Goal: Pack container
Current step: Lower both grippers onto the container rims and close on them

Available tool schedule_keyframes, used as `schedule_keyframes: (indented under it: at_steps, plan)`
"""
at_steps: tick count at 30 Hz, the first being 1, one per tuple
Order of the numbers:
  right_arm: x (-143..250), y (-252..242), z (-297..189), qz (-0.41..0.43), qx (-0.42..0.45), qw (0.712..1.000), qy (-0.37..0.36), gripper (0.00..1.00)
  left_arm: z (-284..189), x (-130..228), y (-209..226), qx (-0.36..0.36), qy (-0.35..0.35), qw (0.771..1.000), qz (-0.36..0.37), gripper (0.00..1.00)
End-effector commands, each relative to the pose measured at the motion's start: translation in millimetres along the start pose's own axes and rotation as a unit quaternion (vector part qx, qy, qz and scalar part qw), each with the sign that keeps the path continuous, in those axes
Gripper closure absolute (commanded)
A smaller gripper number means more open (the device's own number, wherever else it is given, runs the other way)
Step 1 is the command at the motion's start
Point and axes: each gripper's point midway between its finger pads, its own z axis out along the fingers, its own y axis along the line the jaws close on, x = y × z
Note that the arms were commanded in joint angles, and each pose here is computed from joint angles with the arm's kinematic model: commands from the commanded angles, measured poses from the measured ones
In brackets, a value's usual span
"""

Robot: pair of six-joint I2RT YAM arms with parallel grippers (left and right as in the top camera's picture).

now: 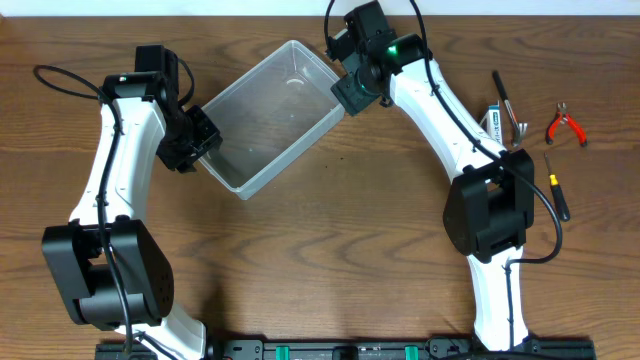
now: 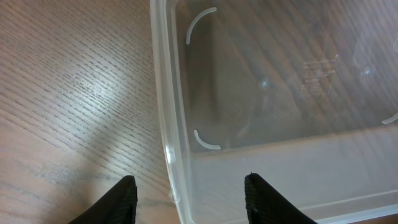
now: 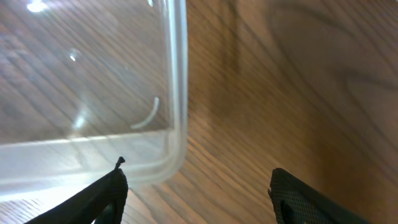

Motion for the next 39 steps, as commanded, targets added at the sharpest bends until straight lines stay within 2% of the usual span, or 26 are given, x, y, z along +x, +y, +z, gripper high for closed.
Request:
schedule_keyframes:
  at_steps: [1, 8, 19, 23, 26, 29, 33, 37, 39]
  plan:
    - [0, 9, 5, 0.028, -0.032, 0.999, -0.003, 0.26, 0, 1, 1, 0.0, 0.003, 1.0, -0.013, 0.54]
    - [-1, 3, 8, 0.062, -0.017, 0.998, -0.004, 0.28, 0, -1, -1, 0.003, -0.001, 1.0, -0.012, 0.54]
    - [18, 7, 50, 0.082, -0.021, 0.996, 0.03, 0.31, 0, -1, -1, 0.003, -0.003, 1.0, -0.012, 0.54]
    - [15, 7, 51, 0.081, -0.019, 0.996, 0.024, 0.43, 0, -3, 1, -0.004, -0.008, 1.0, -0.012, 0.55]
    - [14, 7, 50, 0.081, -0.019, 0.996, 0.023, 0.51, 0, -3, 1, -0.004, -0.008, 1.0, -0.012, 0.63]
    - [15, 7, 50, 0.081, -0.02, 0.996, 0.025, 0.56, 0, -3, 2, -0.004, -0.008, 1.0, -0.012, 0.64]
    - [18, 10, 50, 0.08, -0.022, 0.996, 0.032, 0.67, 0, -3, 1, -0.004, -0.008, 1.0, -0.012, 0.64]
    - [18, 12, 49, 0.078, -0.022, 0.996, 0.032, 0.68, 0, -3, 2, -0.004, -0.008, 1.0, -0.012, 0.64]
    - [17, 8, 47, 0.078, -0.012, 0.996, 0.031, 0.68, 0, -2, 1, -0.004, -0.007, 1.0, -0.012, 0.67]
